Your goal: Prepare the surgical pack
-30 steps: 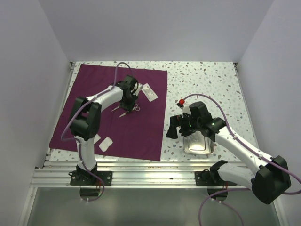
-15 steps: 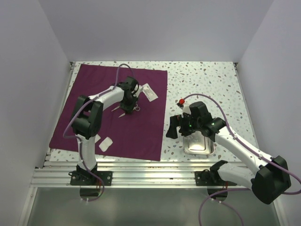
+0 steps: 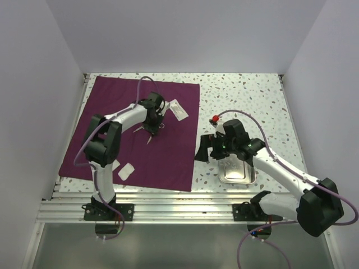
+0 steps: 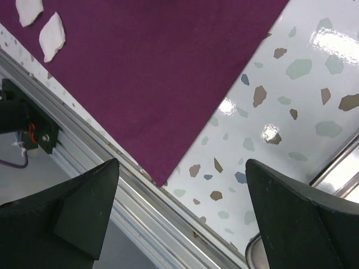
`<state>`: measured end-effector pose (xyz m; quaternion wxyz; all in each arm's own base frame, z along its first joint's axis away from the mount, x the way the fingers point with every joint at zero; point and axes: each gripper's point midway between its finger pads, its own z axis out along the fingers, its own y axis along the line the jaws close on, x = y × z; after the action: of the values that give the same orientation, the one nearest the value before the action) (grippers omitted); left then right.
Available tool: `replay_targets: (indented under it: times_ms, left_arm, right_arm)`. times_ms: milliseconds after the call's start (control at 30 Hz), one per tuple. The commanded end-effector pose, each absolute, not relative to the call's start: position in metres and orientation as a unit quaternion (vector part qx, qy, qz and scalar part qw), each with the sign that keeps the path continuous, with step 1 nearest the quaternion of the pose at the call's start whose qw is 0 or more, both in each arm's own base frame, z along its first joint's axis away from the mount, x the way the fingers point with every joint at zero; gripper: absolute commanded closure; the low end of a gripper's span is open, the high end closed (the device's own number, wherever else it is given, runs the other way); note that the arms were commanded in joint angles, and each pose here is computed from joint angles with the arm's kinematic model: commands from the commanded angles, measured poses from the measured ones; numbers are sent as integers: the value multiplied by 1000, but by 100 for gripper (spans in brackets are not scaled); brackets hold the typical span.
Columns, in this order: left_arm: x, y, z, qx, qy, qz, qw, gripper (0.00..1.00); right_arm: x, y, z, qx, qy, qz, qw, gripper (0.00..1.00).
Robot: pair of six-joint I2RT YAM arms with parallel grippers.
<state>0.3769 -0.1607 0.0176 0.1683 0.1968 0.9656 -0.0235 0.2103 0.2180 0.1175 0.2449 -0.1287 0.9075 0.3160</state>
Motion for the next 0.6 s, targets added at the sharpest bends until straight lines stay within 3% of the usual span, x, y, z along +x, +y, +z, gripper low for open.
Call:
replay_targets:
  times_ms: [0, 100, 467, 567]
  left_arm:
    - [362, -164, 15, 176, 971, -49, 152, 100]
    - [355, -167, 19, 165, 972, -64, 154, 100]
    - [342, -191, 63, 140, 959, -154, 192, 100]
    - [345, -180, 65, 140, 965, -118, 190, 100]
  right_arm:
    - [230, 238, 136, -107, 892, 350, 266, 1]
    - [243, 249, 128, -82, 898, 354, 248, 1]
    - [295, 286, 118, 23, 880, 398, 257, 20]
    - [306, 286, 116, 33, 881, 387, 270, 22]
